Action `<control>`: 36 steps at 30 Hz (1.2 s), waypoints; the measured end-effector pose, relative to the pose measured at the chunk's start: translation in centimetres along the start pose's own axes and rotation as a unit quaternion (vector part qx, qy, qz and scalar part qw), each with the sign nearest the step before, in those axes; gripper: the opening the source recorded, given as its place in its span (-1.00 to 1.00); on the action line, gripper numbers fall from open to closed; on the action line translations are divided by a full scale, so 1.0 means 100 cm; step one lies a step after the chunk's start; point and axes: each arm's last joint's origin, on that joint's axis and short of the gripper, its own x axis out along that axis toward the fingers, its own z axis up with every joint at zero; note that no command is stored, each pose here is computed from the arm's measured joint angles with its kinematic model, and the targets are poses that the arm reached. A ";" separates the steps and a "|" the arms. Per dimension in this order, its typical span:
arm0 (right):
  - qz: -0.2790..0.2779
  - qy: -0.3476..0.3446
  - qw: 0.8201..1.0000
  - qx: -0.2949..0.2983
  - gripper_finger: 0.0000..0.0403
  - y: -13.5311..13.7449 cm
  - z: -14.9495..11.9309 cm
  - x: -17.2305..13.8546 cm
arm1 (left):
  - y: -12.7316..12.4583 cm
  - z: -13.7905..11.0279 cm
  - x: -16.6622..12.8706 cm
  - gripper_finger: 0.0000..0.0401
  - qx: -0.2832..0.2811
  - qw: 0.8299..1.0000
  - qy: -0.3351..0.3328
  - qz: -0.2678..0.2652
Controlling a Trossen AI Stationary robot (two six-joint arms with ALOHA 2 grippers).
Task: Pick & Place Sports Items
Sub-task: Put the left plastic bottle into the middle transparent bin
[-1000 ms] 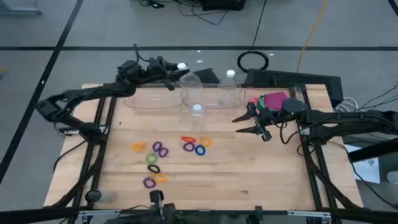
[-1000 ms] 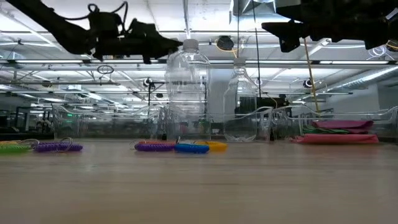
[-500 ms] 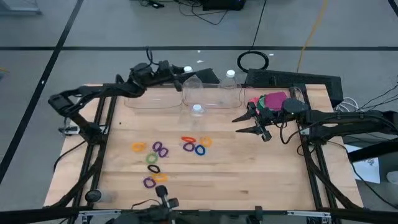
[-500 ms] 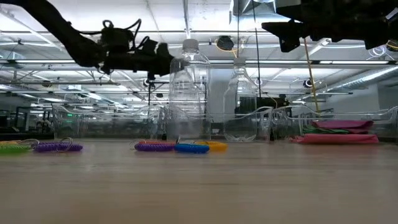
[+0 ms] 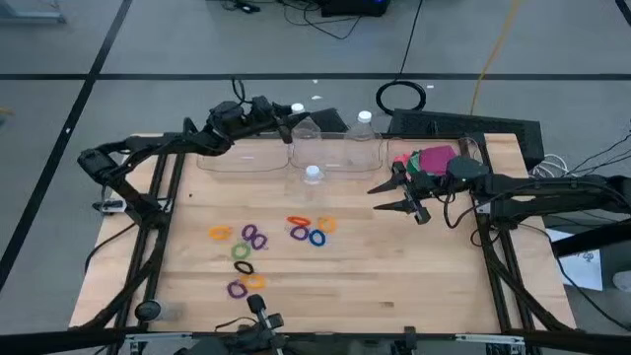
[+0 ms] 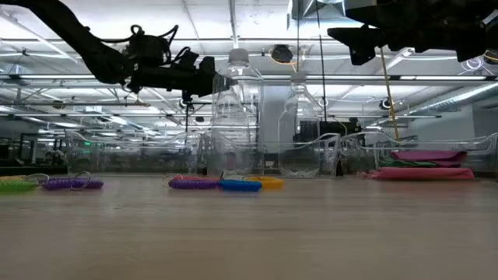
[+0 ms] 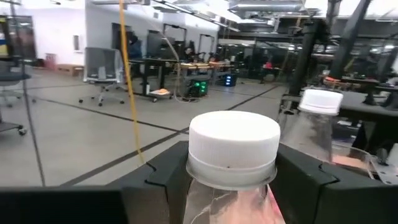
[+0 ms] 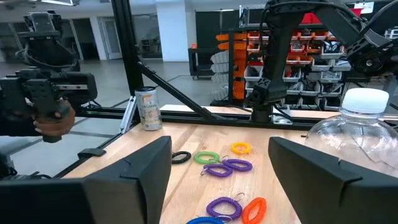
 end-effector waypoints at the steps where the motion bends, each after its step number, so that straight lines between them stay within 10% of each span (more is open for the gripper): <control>1: 0.000 0.000 1.000 0.000 -0.03 0.000 0.000 0.000 | -0.001 0.000 0.000 -0.29 0.000 1.000 0.002 0.003; 36: 0.000 0.000 1.000 0.004 -0.03 0.000 0.000 0.000 | -0.010 0.016 -0.004 0.43 0.005 1.000 -0.027 -0.008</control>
